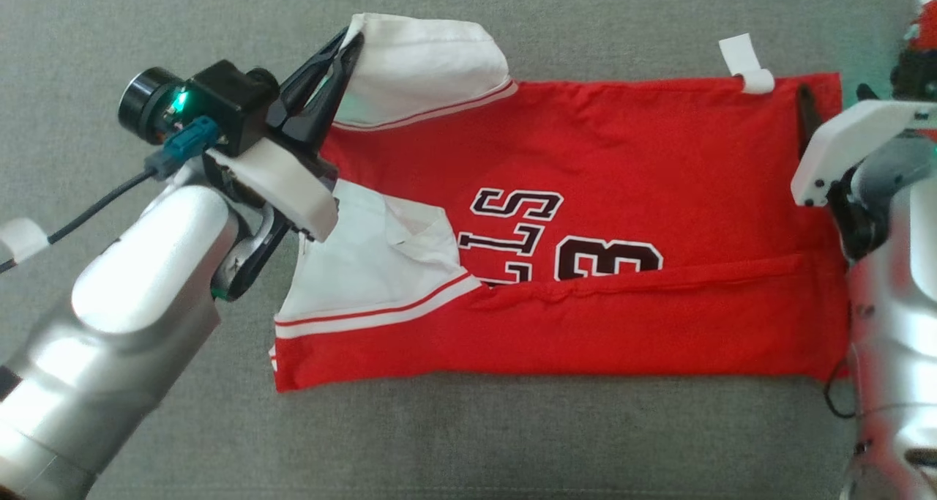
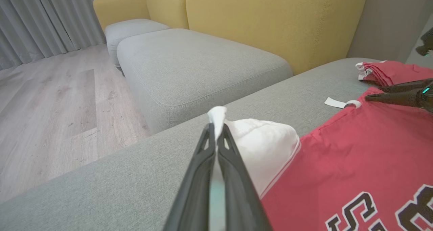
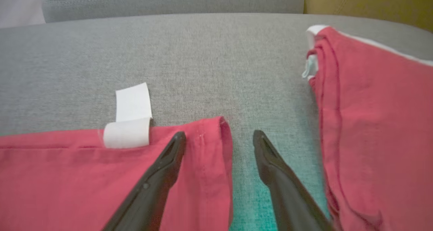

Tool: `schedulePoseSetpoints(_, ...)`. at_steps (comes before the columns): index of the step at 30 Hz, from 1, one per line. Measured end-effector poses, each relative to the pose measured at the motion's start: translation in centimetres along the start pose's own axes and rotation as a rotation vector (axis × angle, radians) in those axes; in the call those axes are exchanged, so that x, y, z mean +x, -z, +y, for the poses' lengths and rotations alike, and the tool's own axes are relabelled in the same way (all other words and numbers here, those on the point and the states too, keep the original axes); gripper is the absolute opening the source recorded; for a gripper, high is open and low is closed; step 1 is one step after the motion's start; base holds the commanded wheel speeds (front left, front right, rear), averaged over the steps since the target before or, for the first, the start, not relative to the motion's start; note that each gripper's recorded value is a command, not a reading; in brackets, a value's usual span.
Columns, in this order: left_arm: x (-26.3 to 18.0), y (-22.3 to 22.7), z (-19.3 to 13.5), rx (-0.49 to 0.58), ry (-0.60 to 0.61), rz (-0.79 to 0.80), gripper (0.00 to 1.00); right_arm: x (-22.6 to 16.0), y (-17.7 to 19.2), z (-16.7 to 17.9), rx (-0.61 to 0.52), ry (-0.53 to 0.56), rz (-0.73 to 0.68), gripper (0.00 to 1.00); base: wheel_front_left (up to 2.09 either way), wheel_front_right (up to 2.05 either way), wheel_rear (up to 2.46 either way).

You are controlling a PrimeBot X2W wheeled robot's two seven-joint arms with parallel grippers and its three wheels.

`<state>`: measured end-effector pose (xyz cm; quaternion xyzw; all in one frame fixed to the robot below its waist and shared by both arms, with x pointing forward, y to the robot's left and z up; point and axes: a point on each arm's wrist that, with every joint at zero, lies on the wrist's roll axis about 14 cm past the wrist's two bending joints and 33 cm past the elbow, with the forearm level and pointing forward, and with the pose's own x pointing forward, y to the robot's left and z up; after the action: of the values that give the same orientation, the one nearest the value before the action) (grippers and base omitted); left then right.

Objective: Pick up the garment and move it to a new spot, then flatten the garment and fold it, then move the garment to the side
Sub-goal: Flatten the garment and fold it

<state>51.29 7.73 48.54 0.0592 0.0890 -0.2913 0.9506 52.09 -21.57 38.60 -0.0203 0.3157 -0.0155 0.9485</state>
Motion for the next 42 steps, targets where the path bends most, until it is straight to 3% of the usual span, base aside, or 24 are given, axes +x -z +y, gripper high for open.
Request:
schedulePoseSetpoints(8,0.3,1.4,0.3,-0.016,-0.007,0.030,0.00,2.5,0.5,-0.4,-0.082,0.022,0.063,1.00,0.00,0.00,0.00)
schedulePoseSetpoints(9,0.3,1.5,0.3,-0.016,-0.006,0.031,0.00,2.6,0.4,-0.4,-0.086,0.023,0.064,0.91,0.00,0.00,0.00)
schedulePoseSetpoints(11,0.4,1.5,0.3,-0.014,-0.005,0.031,0.00,2.7,0.3,-0.4,-0.094,0.020,0.063,0.00,0.00,0.00,0.00)
schedulePoseSetpoints(19,0.7,1.6,1.5,0.005,-0.037,0.052,0.00,1.8,-0.8,-0.6,-0.089,0.010,-0.033,0.00,0.00,0.00,0.00)
schedulePoseSetpoints(27,2.7,-1.4,5.1,0.060,-0.114,0.004,0.00,0.3,-7.0,-0.4,-0.011,-0.027,-0.250,0.00,0.00,0.00,0.00)
schedulePoseSetpoints(34,5.0,-4.1,7.7,0.148,-0.164,-0.061,0.00,-0.4,-9.7,-0.1,0.033,-0.069,-0.364,0.00,0.00,0.00,0.00)
schedulePoseSetpoints(42,7.0,-5.9,9.2,0.157,-0.202,-0.139,0.00,-0.9,-12.0,-0.1,0.042,-0.103,-0.465,0.00,0.00,0.00,0.00)
